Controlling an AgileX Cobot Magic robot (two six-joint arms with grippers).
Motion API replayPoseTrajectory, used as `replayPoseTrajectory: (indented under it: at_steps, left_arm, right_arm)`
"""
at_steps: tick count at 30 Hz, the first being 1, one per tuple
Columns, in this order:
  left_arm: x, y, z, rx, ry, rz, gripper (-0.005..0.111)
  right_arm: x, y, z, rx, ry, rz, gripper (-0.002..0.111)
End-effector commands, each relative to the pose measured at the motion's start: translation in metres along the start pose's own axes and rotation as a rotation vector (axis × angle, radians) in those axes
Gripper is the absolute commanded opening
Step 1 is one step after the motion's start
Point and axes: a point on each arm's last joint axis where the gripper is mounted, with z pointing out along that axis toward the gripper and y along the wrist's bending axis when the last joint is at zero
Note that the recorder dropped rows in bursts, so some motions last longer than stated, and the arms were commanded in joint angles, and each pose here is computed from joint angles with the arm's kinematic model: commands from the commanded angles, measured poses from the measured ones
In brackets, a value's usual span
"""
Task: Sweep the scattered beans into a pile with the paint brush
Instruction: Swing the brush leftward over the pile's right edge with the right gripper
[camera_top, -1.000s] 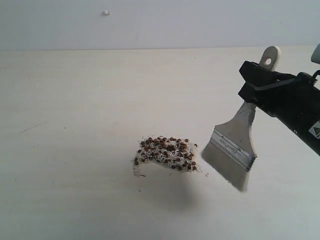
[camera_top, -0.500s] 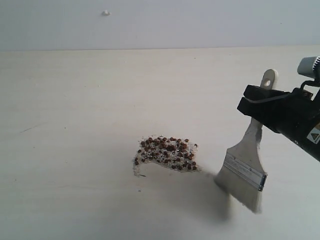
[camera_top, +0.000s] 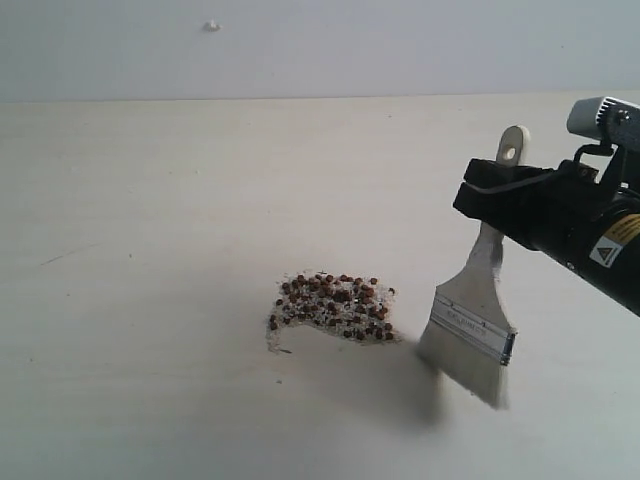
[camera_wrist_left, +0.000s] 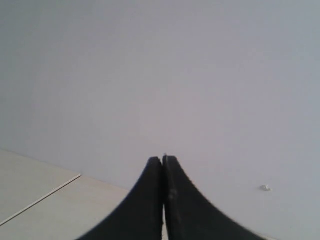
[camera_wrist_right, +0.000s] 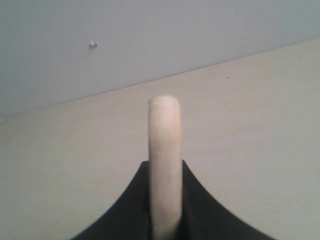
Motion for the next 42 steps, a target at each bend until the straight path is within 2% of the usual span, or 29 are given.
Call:
replayPoseTrajectory:
  at_steps: [1, 23, 26, 31, 42]
  left_arm:
    - [0.0, 0.0, -0.001, -0.001, -0.006, -0.001, 0.0]
    - [0.0, 0.0, -0.001, -0.001, -0.006, -0.001, 0.0]
    - [0.0, 0.0, -0.001, -0.001, -0.006, -0.001, 0.0]
    - [0.0, 0.0, -0.001, -0.001, -0.006, -0.001, 0.0]
    - [0.0, 0.0, -0.001, -0.001, -0.006, -0.001, 0.0]
  right_arm:
    - [-0.001, 0.001, 0.006, -0.015, 0.007, 0.016, 0.0]
    - [-0.008, 0.003, 0.024, -0.063, -0.071, 0.069, 0.0]
    - [-0.015, 0.012, 0.019, -0.141, -0.115, 0.042, 0.0]
    - [-0.027, 0.028, 0.011, -0.289, -0.17, 0.102, 0.0]
    - [-0.015, 0.032, 0.029, -0.39, -0.074, 0.216, 0.0]
